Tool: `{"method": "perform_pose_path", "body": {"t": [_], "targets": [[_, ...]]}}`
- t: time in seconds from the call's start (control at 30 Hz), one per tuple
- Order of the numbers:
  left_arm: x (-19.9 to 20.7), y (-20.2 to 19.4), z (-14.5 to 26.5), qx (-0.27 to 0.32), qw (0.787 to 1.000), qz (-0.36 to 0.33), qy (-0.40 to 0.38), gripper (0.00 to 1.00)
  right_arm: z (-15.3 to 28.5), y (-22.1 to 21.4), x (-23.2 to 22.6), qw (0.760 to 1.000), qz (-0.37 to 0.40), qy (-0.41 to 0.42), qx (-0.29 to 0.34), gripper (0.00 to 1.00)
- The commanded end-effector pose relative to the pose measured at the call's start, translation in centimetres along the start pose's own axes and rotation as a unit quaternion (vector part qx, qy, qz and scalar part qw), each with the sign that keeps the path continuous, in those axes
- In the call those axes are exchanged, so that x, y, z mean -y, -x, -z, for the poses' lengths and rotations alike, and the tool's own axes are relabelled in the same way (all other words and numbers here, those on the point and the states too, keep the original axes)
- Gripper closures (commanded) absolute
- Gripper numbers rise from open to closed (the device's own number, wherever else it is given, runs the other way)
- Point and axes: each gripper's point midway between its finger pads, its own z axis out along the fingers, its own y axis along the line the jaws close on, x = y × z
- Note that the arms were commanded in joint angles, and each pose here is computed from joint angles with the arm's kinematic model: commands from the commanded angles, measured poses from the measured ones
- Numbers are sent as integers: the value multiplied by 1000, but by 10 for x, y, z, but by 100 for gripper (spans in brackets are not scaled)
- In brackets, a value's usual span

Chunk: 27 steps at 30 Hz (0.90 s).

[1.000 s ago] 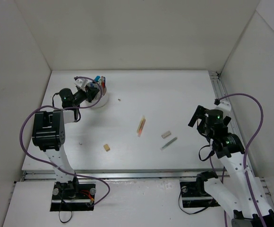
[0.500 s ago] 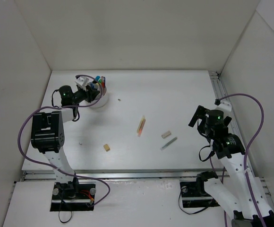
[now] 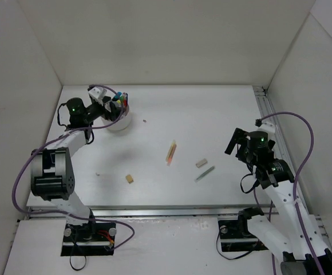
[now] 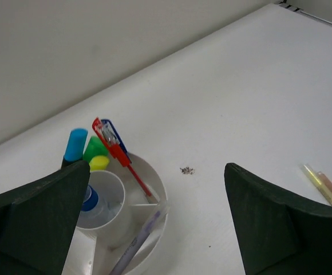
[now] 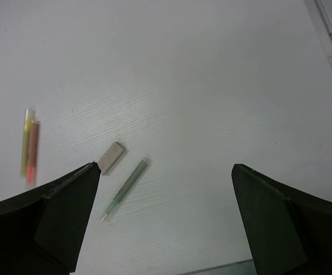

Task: Sort the stationery into containers
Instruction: Place the pen in the storage box, then pick up the pen from the center of the board.

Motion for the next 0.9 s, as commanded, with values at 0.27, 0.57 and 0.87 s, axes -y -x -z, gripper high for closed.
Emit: {"method": "perform_pose_path", "body": {"t": [0.27, 0.57, 0.87], "targets": [[63, 158, 39, -2, 993, -6, 119, 0, -35, -53, -52, 994, 28, 16, -102, 2], [68, 97, 121, -24, 924, 193, 329, 0, -48, -112, -61, 982, 71, -12, -172, 2], [85, 55, 152, -60, 895, 212, 387, 0, -55, -137, -73, 974, 84, -24, -211, 2]]}}
